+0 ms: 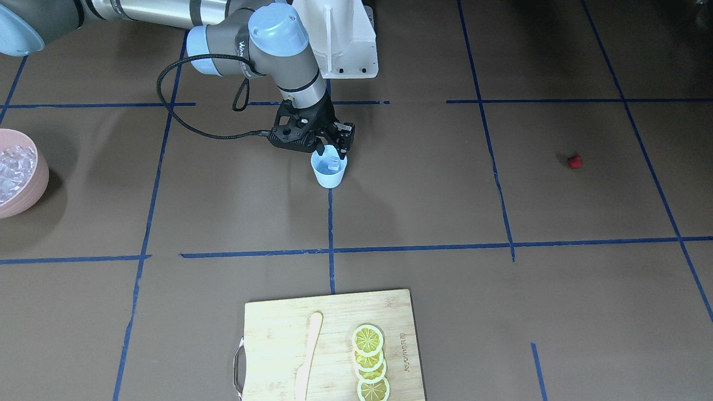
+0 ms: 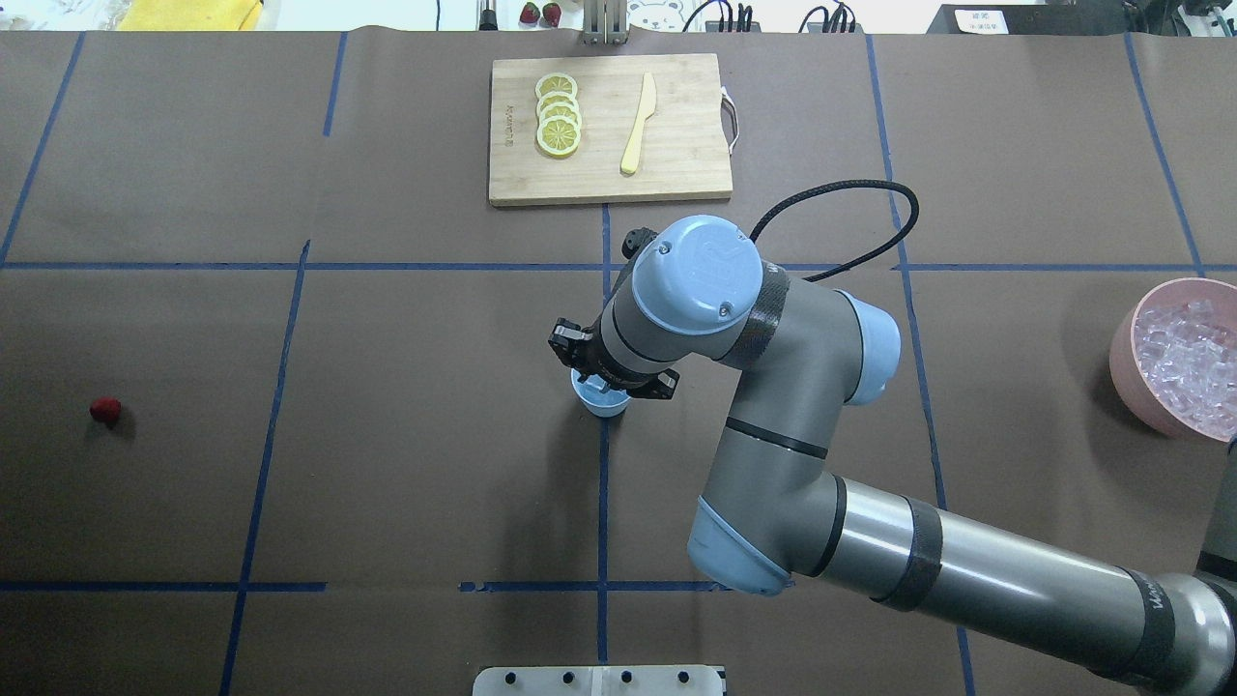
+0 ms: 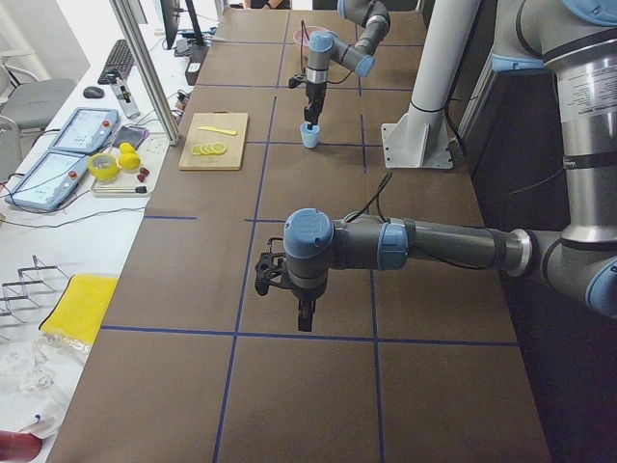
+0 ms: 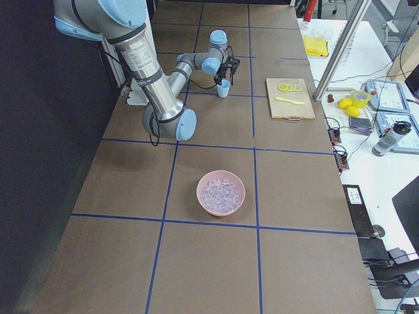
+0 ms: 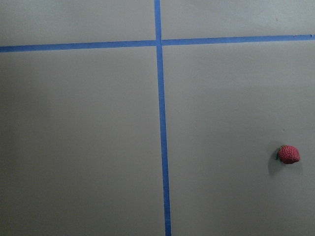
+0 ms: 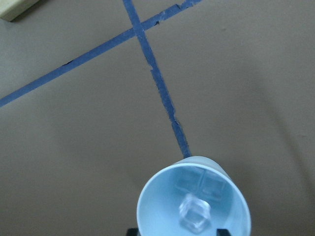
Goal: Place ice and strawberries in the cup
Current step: 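Lower the ice cube into the cup and open the right gripper, then raise the right gripper away from the cup toward the ice bowl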
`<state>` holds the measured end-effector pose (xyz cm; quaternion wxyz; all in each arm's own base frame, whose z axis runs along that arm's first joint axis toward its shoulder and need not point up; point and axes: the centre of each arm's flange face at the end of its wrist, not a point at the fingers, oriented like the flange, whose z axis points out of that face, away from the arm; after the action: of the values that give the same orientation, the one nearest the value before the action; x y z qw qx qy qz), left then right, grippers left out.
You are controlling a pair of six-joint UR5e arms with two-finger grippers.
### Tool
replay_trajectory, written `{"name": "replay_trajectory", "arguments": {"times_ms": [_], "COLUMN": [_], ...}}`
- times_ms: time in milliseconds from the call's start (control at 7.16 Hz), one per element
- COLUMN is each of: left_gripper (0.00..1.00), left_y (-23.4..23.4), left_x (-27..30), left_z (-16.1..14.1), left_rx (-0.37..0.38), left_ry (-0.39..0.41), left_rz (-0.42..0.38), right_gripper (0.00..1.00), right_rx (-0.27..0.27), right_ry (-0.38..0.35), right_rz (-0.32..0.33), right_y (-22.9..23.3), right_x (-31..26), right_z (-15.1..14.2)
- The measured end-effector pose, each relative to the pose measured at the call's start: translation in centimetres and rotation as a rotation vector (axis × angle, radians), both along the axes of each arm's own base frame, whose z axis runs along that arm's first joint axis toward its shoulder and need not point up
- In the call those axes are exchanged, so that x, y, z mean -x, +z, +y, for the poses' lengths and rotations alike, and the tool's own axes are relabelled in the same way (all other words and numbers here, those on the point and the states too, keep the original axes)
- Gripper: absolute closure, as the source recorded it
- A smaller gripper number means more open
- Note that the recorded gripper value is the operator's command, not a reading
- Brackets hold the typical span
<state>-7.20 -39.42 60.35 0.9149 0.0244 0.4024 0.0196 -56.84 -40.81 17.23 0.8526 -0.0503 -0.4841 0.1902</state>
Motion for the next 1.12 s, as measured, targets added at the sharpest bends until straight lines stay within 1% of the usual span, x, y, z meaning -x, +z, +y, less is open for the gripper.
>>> {"name": "replay_trajectory", "arguments": {"times_ms": [279,419,558,698,838,977,1117], "left_gripper": [0.0,0.0,0.0,0.0,0.0,0.0,0.0], "left_y": [0.0,-0.1,-0.3,-0.8,-1.3,-1.6,-1.8], "left_x": [0.0,-0.3,-0.9,-2.7,-6.3,-10.1,-13.4], "left_z": [0.0,-0.1,-0.4,-1.0,-1.7,-2.1,-2.2], "left_rx": [-0.001,-0.004,-0.004,0.016,0.049,0.085,0.128], "left_ry": [0.001,0.007,0.0,-0.025,-0.031,-0.025,-0.034], "left_rz": [0.0,0.005,0.014,0.024,0.033,0.043,0.05], "right_gripper": [0.0,0.0,0.0,0.0,0.0,0.0,0.0], "right_rx": [0.001,0.013,0.04,0.06,0.06,0.048,0.024], "right_ry": [0.007,0.009,0.003,-0.009,-0.016,-0.022,-0.038], "right_rz": [-0.004,-0.016,-0.029,-0.04,-0.044,-0.04,-0.028], "right_y": [-0.2,-0.6,-0.7,0.3,2.4,4.5,6.6], "right_x": [-0.6,-2.3,-5.6,-10.4,-15.6,-20.3,-24.1], "right_z": [-0.6,-1.7,-3.2,-4.5,-5.4,-5.8,-5.4]}}
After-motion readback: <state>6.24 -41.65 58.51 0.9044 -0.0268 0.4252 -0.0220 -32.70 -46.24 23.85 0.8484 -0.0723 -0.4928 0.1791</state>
